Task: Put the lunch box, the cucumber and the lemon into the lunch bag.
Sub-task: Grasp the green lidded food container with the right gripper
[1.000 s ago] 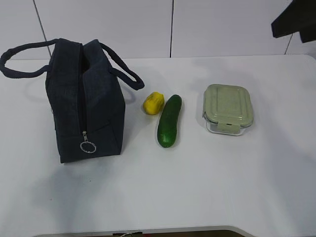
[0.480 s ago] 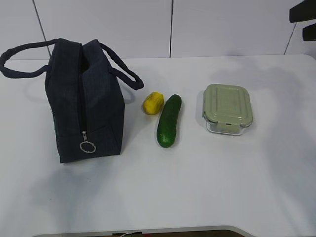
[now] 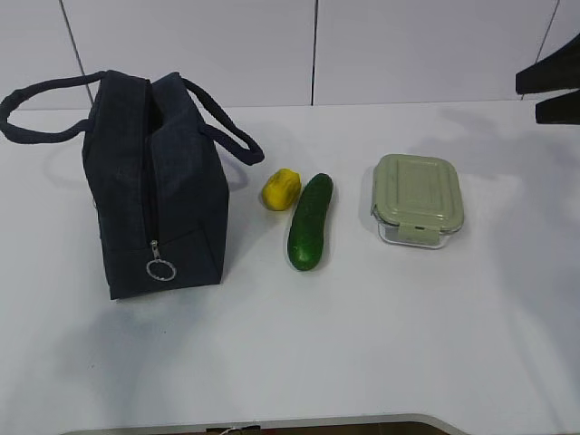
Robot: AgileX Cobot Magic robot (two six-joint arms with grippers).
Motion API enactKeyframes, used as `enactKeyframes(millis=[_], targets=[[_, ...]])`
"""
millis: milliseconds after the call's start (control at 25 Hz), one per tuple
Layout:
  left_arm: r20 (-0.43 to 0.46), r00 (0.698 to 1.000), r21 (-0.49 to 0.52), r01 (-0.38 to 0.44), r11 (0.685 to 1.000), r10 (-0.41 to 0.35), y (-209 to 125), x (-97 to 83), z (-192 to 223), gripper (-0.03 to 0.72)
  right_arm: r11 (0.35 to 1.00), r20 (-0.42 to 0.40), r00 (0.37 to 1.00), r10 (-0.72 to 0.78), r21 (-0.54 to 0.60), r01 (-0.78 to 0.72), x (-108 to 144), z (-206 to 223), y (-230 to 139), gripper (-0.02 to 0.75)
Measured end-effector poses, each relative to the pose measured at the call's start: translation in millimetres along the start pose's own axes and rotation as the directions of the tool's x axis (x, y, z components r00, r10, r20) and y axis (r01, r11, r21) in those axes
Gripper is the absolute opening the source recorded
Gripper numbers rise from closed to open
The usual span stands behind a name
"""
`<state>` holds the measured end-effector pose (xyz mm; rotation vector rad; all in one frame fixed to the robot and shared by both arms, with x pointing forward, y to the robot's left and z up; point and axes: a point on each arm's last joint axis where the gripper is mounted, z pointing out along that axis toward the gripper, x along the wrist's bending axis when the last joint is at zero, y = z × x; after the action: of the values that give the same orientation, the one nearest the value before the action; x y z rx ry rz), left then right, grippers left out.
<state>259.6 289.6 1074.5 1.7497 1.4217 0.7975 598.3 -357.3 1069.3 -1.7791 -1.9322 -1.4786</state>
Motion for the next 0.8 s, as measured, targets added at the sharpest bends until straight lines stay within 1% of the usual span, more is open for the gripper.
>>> enactKeyframes(millis=[280,520,720,800], targets=[[0.001,1.000,0.004,0.000,1.000,0.000,-0.4,-0.1,0.0,0.474,0.999,-0.016,1.000,0.007,0.049,-0.006,-32.8,22.3,-6.8,0.525],[0.006,1.000,0.038,0.000,0.999,0.000,-3.4,-0.6,-0.1,0.473,0.993,-0.029,0.996,0.079,0.092,-0.076,-65.4,45.3,-17.6,0.525],[0.010,1.000,0.061,0.000,0.998,0.000,-5.5,-0.9,-0.2,0.473,0.989,-0.061,0.990,0.127,0.078,-0.122,-85.8,61.6,-23.3,0.527],[0.011,1.000,0.066,0.000,0.998,0.000,-6.0,-1.0,-0.2,0.473,0.986,-0.066,0.987,0.147,0.084,-0.141,-92.1,66.3,-26.2,0.543]])
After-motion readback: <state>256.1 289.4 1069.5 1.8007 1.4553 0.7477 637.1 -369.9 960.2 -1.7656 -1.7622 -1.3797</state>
